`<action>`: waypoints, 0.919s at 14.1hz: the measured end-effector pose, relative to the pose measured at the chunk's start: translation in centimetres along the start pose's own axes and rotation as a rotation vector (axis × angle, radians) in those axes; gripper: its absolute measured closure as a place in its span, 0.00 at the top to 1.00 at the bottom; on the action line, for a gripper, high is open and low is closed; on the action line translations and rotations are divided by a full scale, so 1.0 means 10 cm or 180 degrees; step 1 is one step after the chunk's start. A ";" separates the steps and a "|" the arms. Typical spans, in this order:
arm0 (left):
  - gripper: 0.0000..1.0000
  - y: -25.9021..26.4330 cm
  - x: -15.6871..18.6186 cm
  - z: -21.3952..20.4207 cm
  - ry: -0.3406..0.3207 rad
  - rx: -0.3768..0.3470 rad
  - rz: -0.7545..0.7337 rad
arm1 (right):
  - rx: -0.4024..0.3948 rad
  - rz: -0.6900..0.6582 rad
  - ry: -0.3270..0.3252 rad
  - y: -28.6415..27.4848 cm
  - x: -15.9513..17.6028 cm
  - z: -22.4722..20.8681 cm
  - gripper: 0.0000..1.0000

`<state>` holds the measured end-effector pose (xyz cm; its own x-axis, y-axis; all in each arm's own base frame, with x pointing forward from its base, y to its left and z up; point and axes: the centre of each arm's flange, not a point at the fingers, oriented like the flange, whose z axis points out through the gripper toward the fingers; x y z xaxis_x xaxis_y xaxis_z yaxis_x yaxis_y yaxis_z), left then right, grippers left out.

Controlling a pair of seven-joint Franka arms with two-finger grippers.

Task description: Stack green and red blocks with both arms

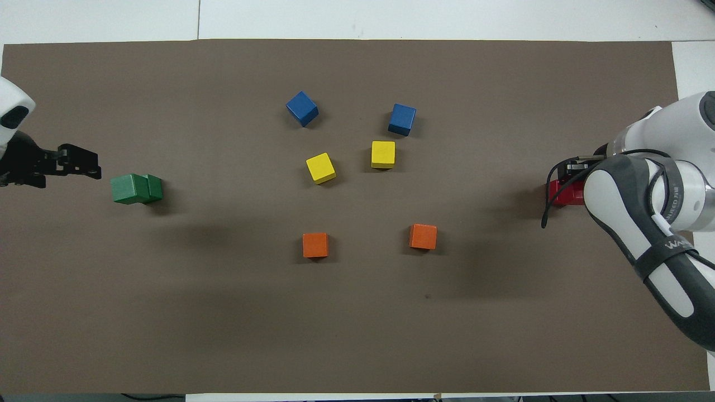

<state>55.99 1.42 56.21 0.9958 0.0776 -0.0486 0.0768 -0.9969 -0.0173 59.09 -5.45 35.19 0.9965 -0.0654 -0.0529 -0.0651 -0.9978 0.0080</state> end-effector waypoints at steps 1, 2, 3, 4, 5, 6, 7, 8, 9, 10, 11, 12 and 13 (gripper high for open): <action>1.00 0.01 -0.09 -0.09 -0.0028 0.0011 0.0004 | 0.0000 0.0000 -0.0004 0.00 0.00 0.01 0.55; 1.00 0.02 -0.17 -0.17 -0.0045 0.0020 0.0009 | 0.0000 0.0000 -0.0006 0.00 -0.01 0.01 0.55; 1.00 0.03 -0.23 -0.24 -0.0046 0.0027 0.0014 | 0.0000 0.0000 -0.0003 0.00 -0.01 0.02 0.55; 1.00 0.04 -0.27 -0.28 -0.0047 0.0032 0.0019 | 0.0000 0.0000 0.0013 0.00 -0.01 0.02 0.55; 1.00 0.05 -0.30 -0.32 -0.0042 0.0036 0.0027 | -0.0001 0.0000 0.0033 0.00 -0.01 0.02 0.55; 1.00 0.08 -0.31 -0.34 -0.0030 0.0037 0.0054 | -0.0001 0.0000 0.0037 0.00 -0.01 0.03 0.55; 1.00 0.15 -0.32 -0.34 -0.0026 0.0037 0.0100 | -0.0001 0.0000 0.0036 0.00 -0.01 0.03 0.55; 1.00 0.22 -0.33 -0.35 -0.0021 0.0034 0.0145 | -0.0001 0.0000 0.0034 0.00 -0.01 0.04 0.55; 1.00 0.27 -0.33 -0.35 -0.0013 0.0029 0.0181 | 0.0000 0.0000 0.0034 0.00 -0.02 0.04 0.55; 1.00 0.31 -0.33 -0.36 -0.0003 0.0025 0.0203 | 0.0000 0.0000 0.0035 0.00 -0.02 0.04 0.55; 1.00 0.33 -0.33 -0.36 0.0003 0.0023 0.0215 | 0.0000 0.0000 0.0037 0.00 -0.02 0.04 0.55; 1.00 0.34 -0.32 -0.35 -0.0001 0.0023 0.0222 | 0.0000 0.0000 0.0038 0.00 -0.02 0.03 0.55; 1.00 0.35 -0.29 -0.34 -0.0005 0.0022 0.0225 | 0.0000 0.0000 0.0038 0.00 -0.03 0.03 0.55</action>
<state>53.49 -2.30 59.73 0.9987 0.0071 -0.0514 0.0060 -0.9998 -0.0207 58.82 -5.43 34.89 0.9970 -0.0654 -0.0408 -0.0651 -0.9978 0.0081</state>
